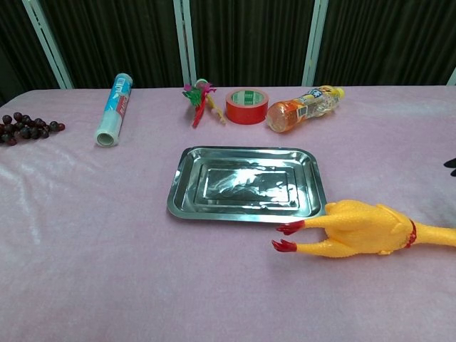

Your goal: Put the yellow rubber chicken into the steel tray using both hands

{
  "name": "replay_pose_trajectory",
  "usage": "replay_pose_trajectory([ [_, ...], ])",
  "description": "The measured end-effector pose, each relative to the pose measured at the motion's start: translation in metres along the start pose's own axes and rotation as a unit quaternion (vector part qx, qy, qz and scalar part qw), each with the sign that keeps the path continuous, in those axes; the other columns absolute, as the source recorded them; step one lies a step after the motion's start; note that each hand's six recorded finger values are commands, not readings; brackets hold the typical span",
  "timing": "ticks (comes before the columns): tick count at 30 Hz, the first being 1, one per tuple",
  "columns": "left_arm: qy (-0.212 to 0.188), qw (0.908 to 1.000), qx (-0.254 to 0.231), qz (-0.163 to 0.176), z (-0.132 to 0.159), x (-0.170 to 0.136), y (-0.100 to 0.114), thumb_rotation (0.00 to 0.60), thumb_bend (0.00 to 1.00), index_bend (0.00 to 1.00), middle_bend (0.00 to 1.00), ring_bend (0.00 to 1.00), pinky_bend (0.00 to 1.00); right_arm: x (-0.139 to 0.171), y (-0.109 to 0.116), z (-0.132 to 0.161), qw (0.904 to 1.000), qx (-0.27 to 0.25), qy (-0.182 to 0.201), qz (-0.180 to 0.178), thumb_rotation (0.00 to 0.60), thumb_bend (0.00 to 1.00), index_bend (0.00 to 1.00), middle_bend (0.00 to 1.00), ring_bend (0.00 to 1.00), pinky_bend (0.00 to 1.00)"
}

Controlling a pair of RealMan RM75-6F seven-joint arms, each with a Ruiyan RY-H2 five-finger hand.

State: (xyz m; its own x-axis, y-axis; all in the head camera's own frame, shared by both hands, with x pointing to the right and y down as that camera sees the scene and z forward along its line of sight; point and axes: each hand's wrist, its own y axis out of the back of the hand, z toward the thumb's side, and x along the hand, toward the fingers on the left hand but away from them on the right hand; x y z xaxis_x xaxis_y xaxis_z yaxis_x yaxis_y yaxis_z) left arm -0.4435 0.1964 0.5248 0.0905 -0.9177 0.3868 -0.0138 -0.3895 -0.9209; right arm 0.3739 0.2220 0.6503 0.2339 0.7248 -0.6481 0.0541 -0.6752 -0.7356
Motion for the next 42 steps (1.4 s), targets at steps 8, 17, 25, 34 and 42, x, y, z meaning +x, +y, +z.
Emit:
replay_pose_trajectory([
  [8,0.008,0.9998,-0.003,-0.016,-0.004,0.000,-0.007,0.600,0.02,0.00,0.00,0.00,0.00,-0.018,-0.014,0.012,0.9995,-0.003,0.013,0.027,0.600,0.18,0.13,0.18,0.07,0.16],
  [17,0.012,0.9995,-0.007,-0.027,-0.007,0.001,-0.015,0.600,0.02,0.00,0.00,0.00,0.00,-0.032,-0.015,0.026,0.9994,-0.013,0.021,0.025,0.600,0.20,0.20,0.22,0.12,0.18],
  [25,0.018,0.9992,-0.008,-0.034,-0.011,0.002,-0.019,0.600,0.02,0.00,0.00,0.00,0.00,-0.044,-0.022,0.028,0.9991,-0.015,0.016,0.035,0.600,0.27,0.28,0.26,0.18,0.28],
  [34,0.016,0.9991,-0.009,-0.038,-0.009,0.003,-0.021,0.600,0.02,0.00,0.00,0.00,0.00,-0.050,-0.029,0.021,0.9989,-0.029,0.007,0.037,0.600,0.32,0.37,0.31,0.23,0.38],
  [42,0.010,0.9990,-0.014,-0.042,-0.006,0.003,-0.021,0.600,0.02,0.00,0.00,0.00,0.00,-0.046,-0.038,0.020,0.9985,-0.032,0.010,0.044,0.600,0.33,0.37,0.33,0.25,0.41],
])
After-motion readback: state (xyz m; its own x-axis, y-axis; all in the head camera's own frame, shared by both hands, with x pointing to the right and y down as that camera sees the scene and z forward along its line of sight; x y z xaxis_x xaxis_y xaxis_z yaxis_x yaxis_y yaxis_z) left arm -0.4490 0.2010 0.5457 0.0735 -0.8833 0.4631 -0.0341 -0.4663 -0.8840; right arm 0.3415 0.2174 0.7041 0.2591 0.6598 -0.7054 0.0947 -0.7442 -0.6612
